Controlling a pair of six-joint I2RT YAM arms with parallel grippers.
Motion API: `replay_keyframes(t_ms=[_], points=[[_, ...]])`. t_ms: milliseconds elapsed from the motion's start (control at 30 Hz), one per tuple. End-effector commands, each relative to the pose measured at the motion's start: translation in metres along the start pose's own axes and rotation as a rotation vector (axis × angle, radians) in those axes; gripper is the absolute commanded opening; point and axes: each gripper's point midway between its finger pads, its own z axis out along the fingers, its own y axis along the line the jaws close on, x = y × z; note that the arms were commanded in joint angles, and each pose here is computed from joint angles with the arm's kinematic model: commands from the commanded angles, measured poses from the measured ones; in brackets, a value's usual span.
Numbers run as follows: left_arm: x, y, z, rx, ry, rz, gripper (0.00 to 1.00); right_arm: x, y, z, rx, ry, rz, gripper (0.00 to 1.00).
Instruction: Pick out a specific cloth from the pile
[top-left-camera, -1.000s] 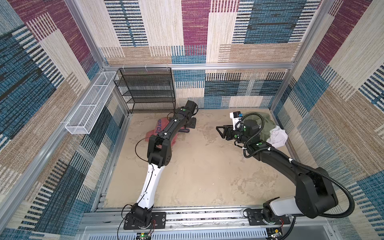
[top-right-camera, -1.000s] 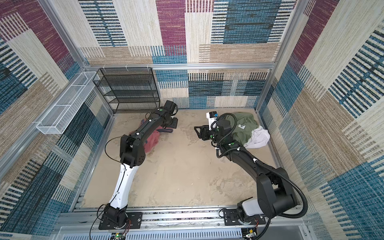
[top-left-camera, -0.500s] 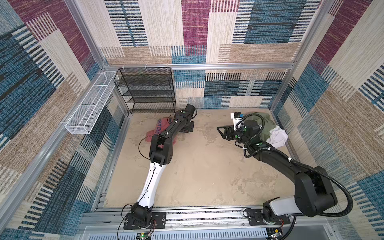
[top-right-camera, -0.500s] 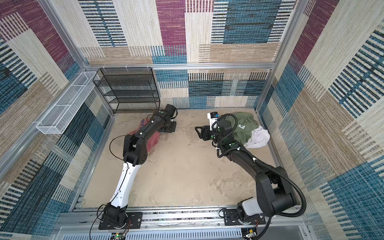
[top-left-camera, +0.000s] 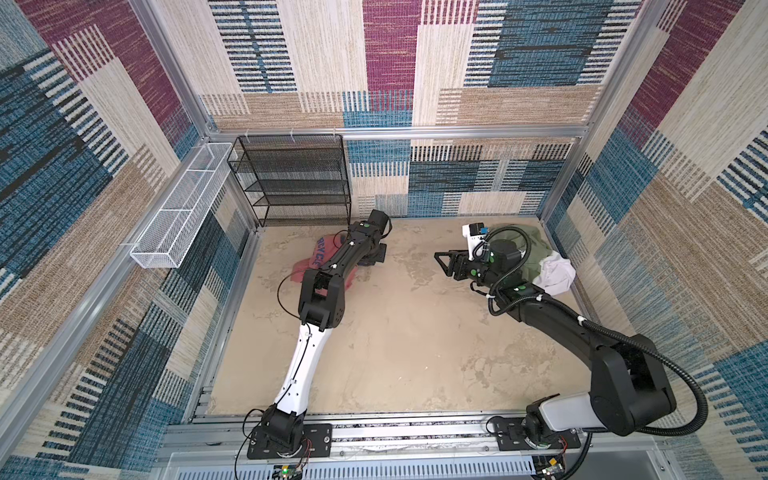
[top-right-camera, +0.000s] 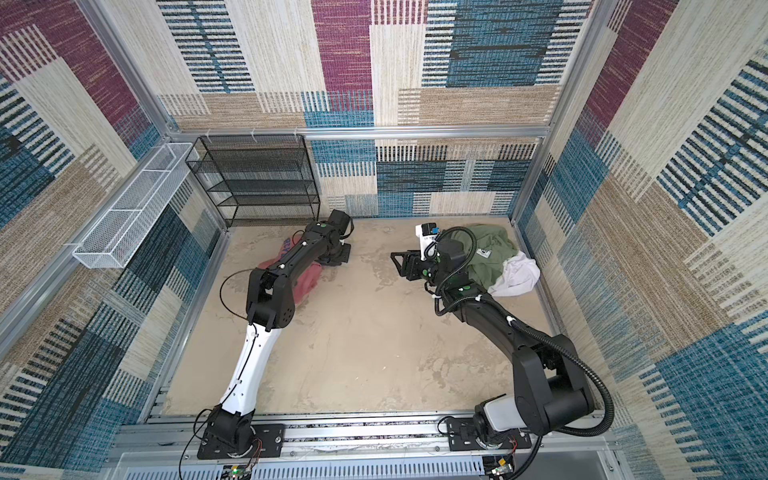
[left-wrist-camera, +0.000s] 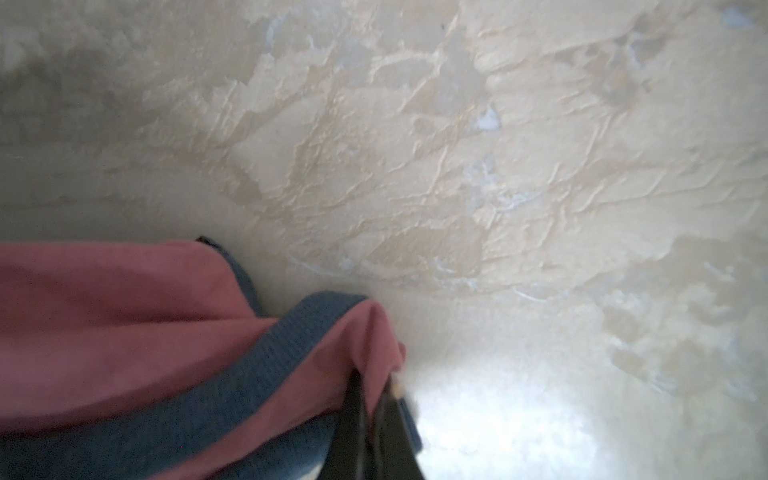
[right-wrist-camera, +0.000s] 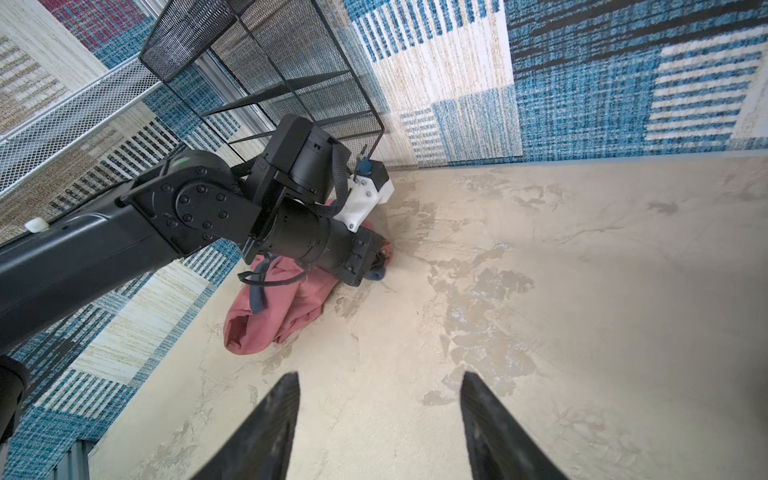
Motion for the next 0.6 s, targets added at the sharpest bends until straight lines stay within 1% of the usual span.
replay_keyframes(t_ms=[0,100,267,400,467,567], points=[[0.006,-0.003,-0.02,0.039,0.023,-0.015,0.0,-0.006,0.004,-0.002,-0.01,-0.023,0.003,0.64],[0.001,-0.004,-0.05,0.075,-0.008,-0.042,0.0,-0.008,0.005,-0.004,-0.014,-0.026,0.002,0.64],[-0.008,0.007,-0.108,0.124,-0.108,-0.101,0.0,-0.012,0.008,-0.006,-0.021,-0.035,0.004,0.64],[-0.003,0.035,-0.145,0.169,-0.174,-0.198,0.0,-0.015,0.013,-0.008,-0.038,-0.038,0.008,0.64],[0.001,0.053,-0.158,0.191,-0.202,-0.254,0.0,-0.017,0.015,-0.009,-0.045,-0.04,0.009,0.64],[0.012,0.089,-0.168,0.204,-0.243,-0.355,0.0,-0.018,0.017,-0.01,-0.053,-0.041,0.013,0.63]])
